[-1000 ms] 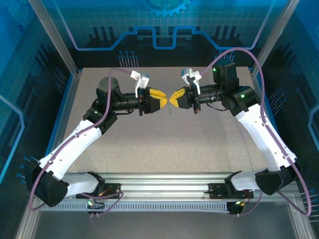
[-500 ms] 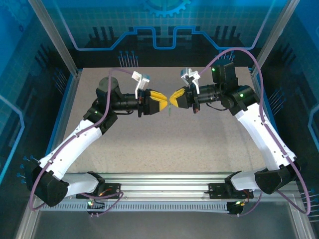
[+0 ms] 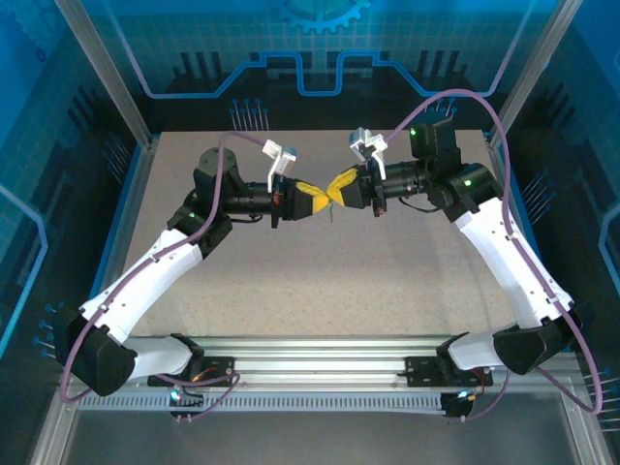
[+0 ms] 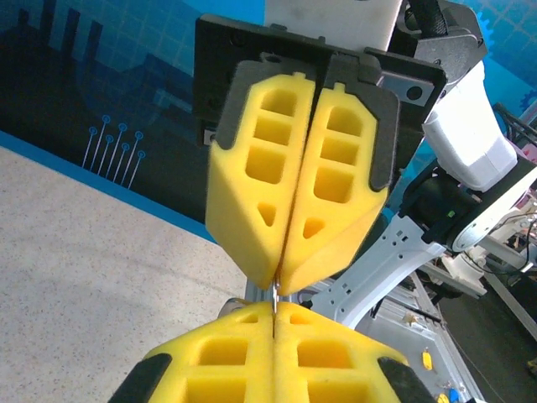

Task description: Remove the keys from the keyring

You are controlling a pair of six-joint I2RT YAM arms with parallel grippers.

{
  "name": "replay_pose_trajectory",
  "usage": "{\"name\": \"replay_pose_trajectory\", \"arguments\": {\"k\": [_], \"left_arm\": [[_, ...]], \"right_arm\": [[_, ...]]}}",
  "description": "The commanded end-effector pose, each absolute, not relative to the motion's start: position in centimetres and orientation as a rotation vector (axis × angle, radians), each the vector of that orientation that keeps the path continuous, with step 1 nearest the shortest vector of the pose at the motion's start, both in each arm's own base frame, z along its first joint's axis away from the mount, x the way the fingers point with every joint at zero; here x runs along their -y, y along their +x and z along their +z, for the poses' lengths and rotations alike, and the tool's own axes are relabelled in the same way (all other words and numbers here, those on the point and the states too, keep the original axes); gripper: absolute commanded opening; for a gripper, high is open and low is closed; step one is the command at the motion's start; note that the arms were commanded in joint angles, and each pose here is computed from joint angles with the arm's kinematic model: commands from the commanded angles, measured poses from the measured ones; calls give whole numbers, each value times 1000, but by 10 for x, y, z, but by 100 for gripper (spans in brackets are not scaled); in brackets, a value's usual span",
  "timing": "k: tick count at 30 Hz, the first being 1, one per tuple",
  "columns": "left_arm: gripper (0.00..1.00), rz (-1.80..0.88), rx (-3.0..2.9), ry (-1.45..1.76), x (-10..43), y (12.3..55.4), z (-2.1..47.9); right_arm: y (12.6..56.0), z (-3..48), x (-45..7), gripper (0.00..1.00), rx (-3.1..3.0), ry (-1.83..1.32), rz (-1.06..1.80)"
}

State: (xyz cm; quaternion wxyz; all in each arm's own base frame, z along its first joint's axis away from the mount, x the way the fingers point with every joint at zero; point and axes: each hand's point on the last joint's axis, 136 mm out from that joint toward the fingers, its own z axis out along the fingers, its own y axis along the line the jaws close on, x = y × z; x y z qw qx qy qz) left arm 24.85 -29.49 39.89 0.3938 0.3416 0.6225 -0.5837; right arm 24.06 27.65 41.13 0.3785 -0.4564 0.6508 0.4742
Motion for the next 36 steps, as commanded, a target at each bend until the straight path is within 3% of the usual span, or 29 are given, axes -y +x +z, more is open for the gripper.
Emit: {"name": "replay_pose_trajectory", "arguments": {"k": [1,3,6,10,15,22,27,36], "left_arm": [[0,-1463,-1535,813,294,255,408],[0,-1459,-1511,771,293,259,408],[0,-1473,-1493,728,292,263,408],[0,-1493,-1470,694,292,266,410],[0,-1487,-1460,682,292,266,409],[0,-1473,-1456,688,292,262,409],[0,-1441,-1447,673,289,264,411],[0,-1430,-1432,658,287,265,413]], "right_arm": [[237,429,-277,32,-1608,-1125,1200],[242,433,-273,42,-1573,-1050,1197],[253,437,-265,43,-1547,-915,1179],[256,438,-260,39,-1496,-792,1219],[263,434,-257,41,-1448,-674,1245],[261,440,-263,23,-1370,-657,1336],[256,440,-266,32,-1370,-681,1355],[252,428,-270,28,-1402,-703,1371]]}}
